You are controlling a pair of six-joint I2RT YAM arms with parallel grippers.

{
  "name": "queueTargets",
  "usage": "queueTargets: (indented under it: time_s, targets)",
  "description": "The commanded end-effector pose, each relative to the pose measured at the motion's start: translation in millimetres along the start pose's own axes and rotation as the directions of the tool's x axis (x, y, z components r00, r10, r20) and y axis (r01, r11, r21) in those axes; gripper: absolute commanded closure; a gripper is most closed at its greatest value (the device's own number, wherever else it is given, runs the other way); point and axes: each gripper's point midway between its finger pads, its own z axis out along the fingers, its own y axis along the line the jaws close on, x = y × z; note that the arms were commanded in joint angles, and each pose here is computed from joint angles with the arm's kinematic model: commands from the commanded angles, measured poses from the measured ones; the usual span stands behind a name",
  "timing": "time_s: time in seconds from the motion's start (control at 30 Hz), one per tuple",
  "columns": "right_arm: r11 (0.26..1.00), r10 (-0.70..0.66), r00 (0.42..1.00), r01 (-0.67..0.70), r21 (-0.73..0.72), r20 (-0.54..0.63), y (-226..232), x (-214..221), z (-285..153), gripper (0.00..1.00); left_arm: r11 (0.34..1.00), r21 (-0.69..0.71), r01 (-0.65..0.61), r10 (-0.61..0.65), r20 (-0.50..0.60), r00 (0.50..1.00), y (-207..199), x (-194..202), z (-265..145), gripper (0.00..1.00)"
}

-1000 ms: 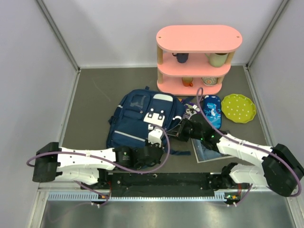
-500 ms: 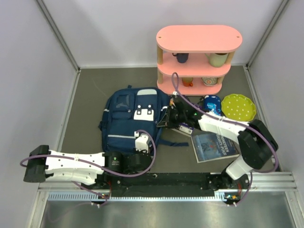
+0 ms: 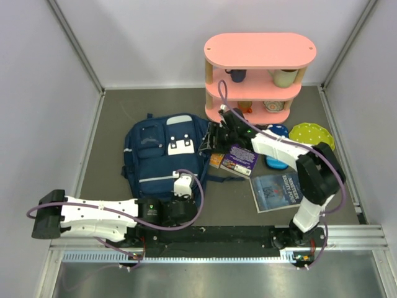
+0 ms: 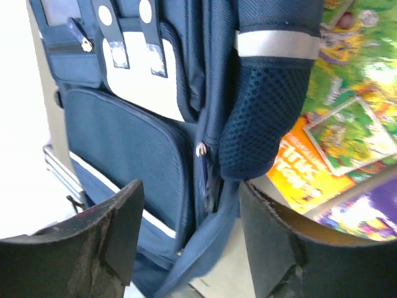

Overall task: Pack the student bag
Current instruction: Unzip the student bag at the center of the board.

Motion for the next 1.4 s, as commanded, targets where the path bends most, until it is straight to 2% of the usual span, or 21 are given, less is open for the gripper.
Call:
queueTargets:
  time_s: [0.0,0.07,0.1,0.17,0.23,0.37,0.47,0.67,0.7,0.73,0.8,0.83,0.87,1.0,1.13,1.37]
  targets:
    - [0.996,-0.075,0.975,0.082,-0.028,0.211,9,-28,-55,0.34,0.996,0.084,0.037,-0.041,0.051,0.998,-32,-30,0,1.0]
    - [0.998,-0.053,0.98,0.055,-0.003,0.194,-10,-5,-63,0.32,0.995,0.083,0.054,-0.058,0.054,0.997,-34,-38,6,1.0]
    - [0.998,-0.048,0.973,0.056,-0.03,0.227,-3,-3,-80,0.31,0.995,0.086,0.05,-0.055,0.065,0.996,-35,-44,9,1.0]
    - [0.999,0.004,0.981,0.003,-0.037,0.192,-14,22,-84,0.31,0.993,0.108,0.048,-0.056,0.075,0.996,-42,-51,11,1.0]
    - [0.995,0.053,0.982,-0.037,-0.091,0.18,-7,36,-93,0.31,0.992,0.118,0.035,-0.046,0.091,0.995,-46,-60,11,1.0]
    - [0.976,0.108,0.99,-0.089,-0.199,0.091,6,81,-82,0.32,0.989,0.149,-0.002,-0.012,0.092,0.996,-53,-66,12,1.0]
    - [0.959,0.132,0.99,-0.117,-0.259,0.042,22,97,-68,0.32,0.98,0.196,-0.021,0.001,0.106,0.994,-64,-70,11,1.0]
    - [0.957,0.132,0.991,-0.125,-0.263,0.008,33,98,-43,0.36,0.97,0.238,-0.042,0.023,0.079,0.997,-72,-65,11,1.0]
    - [0.961,0.132,0.991,-0.125,-0.248,0.012,30,98,-40,0.39,0.969,0.243,-0.045,0.028,0.071,0.997,-72,-62,11,1.0]
    - [0.963,0.129,0.992,-0.121,-0.241,0.016,30,96,-39,0.53,0.967,0.25,-0.044,0.026,0.073,0.997,-72,-63,9,1.0]
    - [0.971,0.123,0.992,-0.112,-0.212,0.038,25,93,-37,0.7,0.968,0.247,-0.048,0.031,0.073,0.997,-68,-60,8,1.0]
    - [0.974,0.121,0.991,-0.109,-0.2,0.052,23,89,-37,0.89,0.968,0.246,-0.052,0.034,0.076,0.997,-66,-60,7,1.0]
    - [0.977,0.115,0.991,-0.1,-0.189,0.067,23,86,-38,0.98,0.969,0.242,-0.053,0.035,0.076,0.996,-64,-60,6,1.0]
    - [0.991,0.05,0.991,-0.034,-0.127,0.127,14,59,-39,1.0,0.978,0.197,-0.063,0.059,0.026,0.998,-44,-43,6,1.0]
    - [0.994,0.014,0.98,0.009,-0.111,0.198,20,11,-48,1.0,0.983,0.181,-0.04,0.05,-0.052,0.997,-25,-20,1,1.0]
    - [0.992,-0.069,0.977,0.088,-0.085,0.201,32,-22,-38,1.0,0.987,0.148,0.055,-0.024,-0.204,0.979,10,32,-3,1.0]
